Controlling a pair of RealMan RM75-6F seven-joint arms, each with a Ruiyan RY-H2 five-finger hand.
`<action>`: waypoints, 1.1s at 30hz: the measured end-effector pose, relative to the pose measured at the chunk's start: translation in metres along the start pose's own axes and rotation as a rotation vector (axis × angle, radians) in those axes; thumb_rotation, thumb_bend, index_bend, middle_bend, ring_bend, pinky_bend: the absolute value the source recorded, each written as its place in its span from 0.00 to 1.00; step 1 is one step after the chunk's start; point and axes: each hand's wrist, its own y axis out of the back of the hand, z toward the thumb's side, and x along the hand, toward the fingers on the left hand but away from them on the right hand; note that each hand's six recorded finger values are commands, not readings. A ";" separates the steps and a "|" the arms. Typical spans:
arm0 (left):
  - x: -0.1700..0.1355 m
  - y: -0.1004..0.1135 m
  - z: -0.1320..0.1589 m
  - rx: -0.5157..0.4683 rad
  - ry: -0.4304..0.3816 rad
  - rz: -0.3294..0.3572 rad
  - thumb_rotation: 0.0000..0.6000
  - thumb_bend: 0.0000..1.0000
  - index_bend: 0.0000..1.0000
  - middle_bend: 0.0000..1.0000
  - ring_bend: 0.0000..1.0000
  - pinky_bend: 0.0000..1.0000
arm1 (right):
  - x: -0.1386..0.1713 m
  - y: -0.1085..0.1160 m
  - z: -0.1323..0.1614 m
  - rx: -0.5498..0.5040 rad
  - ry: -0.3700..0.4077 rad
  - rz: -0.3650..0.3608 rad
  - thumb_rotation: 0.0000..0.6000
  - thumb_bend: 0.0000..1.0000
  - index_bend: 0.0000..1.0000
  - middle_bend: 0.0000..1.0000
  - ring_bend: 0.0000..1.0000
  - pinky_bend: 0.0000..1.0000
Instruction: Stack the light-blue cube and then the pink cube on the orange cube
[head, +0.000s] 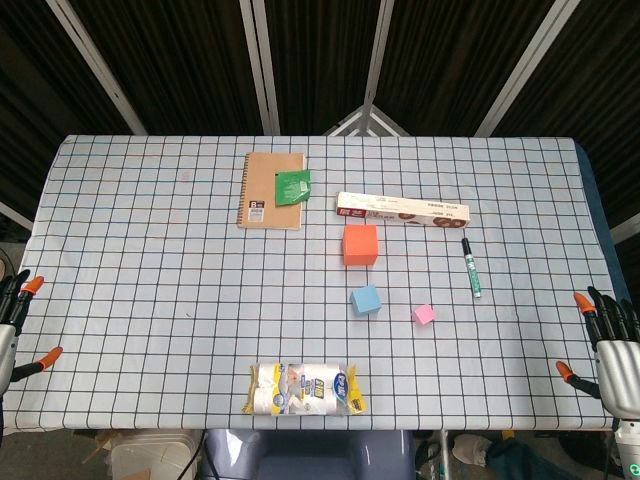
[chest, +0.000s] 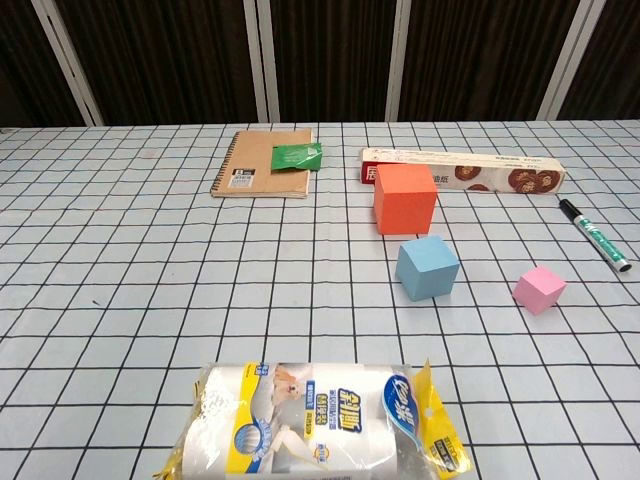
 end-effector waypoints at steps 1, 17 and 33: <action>0.000 0.000 0.000 0.000 -0.001 0.000 1.00 0.11 0.01 0.00 0.00 0.00 | 0.000 0.000 0.000 0.000 0.000 0.001 1.00 0.24 0.06 0.00 0.00 0.00; -0.003 0.003 0.002 -0.002 -0.010 0.013 1.00 0.11 0.01 0.00 0.00 0.00 | 0.001 0.000 0.002 0.006 0.009 -0.003 1.00 0.24 0.06 0.00 0.00 0.00; -0.007 0.006 0.000 -0.007 0.001 0.034 1.00 0.11 0.01 0.00 0.00 0.00 | -0.006 -0.021 0.026 -0.095 0.070 0.083 1.00 0.24 0.06 0.00 0.00 0.00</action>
